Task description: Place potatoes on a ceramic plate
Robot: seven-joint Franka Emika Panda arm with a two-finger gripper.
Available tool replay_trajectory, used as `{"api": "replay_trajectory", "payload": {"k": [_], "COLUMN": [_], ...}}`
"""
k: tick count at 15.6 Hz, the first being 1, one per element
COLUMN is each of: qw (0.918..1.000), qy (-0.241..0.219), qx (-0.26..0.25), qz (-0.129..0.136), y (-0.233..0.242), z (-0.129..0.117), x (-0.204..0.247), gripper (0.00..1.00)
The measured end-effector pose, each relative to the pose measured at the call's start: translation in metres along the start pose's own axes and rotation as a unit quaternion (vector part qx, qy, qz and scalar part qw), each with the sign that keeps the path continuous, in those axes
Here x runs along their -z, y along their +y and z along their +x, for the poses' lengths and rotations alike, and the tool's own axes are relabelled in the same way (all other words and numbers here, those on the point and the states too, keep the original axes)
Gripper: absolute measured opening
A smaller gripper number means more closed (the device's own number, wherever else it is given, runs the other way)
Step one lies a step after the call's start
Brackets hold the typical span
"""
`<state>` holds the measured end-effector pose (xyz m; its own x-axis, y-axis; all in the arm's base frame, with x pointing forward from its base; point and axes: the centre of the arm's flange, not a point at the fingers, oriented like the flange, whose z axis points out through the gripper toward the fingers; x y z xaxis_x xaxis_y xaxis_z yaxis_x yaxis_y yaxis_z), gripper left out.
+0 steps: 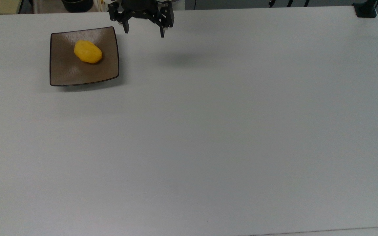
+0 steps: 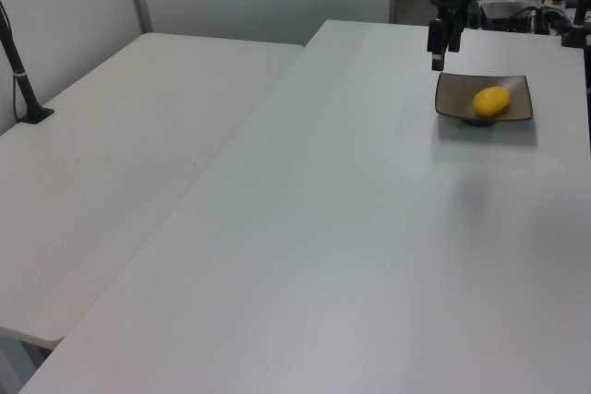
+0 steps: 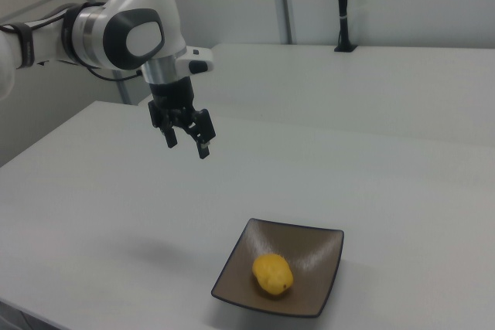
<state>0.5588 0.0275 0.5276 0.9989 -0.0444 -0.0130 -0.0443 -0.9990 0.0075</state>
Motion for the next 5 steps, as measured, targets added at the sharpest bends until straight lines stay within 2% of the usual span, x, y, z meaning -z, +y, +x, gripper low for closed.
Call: {"api": "replay_trajectory", "payload": {"k": [5], "qw": [0.9999], "qy": [0.0], "qx": [0.011], "qz": [0.0], "y": [0.009], "z": [0.0008], "x": [0.0], "gripper": [1.0]}}
